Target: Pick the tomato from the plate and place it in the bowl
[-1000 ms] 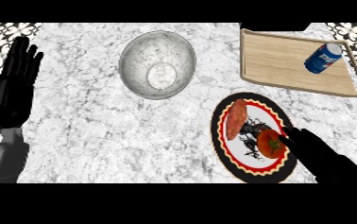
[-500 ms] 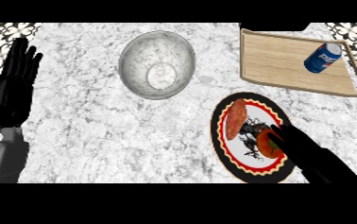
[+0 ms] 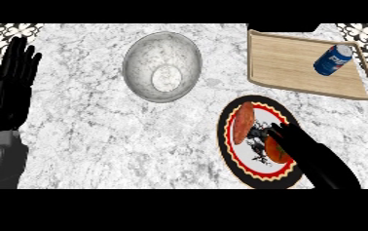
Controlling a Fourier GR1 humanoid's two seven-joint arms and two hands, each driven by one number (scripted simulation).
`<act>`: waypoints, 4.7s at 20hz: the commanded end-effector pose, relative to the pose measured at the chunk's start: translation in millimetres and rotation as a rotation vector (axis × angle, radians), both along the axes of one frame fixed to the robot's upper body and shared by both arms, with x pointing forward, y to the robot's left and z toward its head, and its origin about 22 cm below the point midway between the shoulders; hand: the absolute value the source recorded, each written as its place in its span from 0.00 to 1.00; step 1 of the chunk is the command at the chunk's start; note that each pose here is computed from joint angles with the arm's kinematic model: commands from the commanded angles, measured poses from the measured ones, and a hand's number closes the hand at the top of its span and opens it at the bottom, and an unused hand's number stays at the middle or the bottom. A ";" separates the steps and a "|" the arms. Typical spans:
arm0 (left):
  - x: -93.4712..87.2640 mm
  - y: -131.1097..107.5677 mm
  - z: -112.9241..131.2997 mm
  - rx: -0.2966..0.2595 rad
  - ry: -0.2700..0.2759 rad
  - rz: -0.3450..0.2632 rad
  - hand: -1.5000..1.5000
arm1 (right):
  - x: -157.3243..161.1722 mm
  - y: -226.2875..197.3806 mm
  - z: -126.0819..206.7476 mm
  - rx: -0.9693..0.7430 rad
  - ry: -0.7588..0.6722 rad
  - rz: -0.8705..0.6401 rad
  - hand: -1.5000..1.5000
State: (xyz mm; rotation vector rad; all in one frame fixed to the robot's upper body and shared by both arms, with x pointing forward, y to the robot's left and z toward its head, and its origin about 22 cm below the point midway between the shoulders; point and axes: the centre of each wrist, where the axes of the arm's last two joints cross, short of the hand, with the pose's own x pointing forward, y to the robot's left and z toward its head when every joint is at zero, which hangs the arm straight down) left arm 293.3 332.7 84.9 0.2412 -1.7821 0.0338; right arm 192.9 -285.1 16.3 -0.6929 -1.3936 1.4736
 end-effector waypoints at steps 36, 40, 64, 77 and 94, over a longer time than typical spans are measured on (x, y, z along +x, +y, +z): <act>-8.8 4.6 -6.1 0.026 -0.022 0.013 0.50 | 10.3 -54.1 -7.9 -0.107 0.126 -0.776 1.00; -2.8 0.9 2.2 0.000 -0.001 0.010 0.50 | -2.9 -51.6 26.1 -0.154 -0.029 -0.845 1.00; -1.2 -0.9 -0.6 0.003 0.012 -0.021 0.50 | 11.4 108.8 239.6 0.449 -0.297 -0.461 1.00; -1.5 -15.9 -8.9 0.001 -0.008 -0.020 0.50 | 121.7 214.7 258.9 0.382 -0.130 -0.454 1.00; 17.6 -13.5 -12.7 0.014 -0.019 -0.034 0.50 | 201.7 259.8 124.9 0.296 -0.011 -0.644 1.00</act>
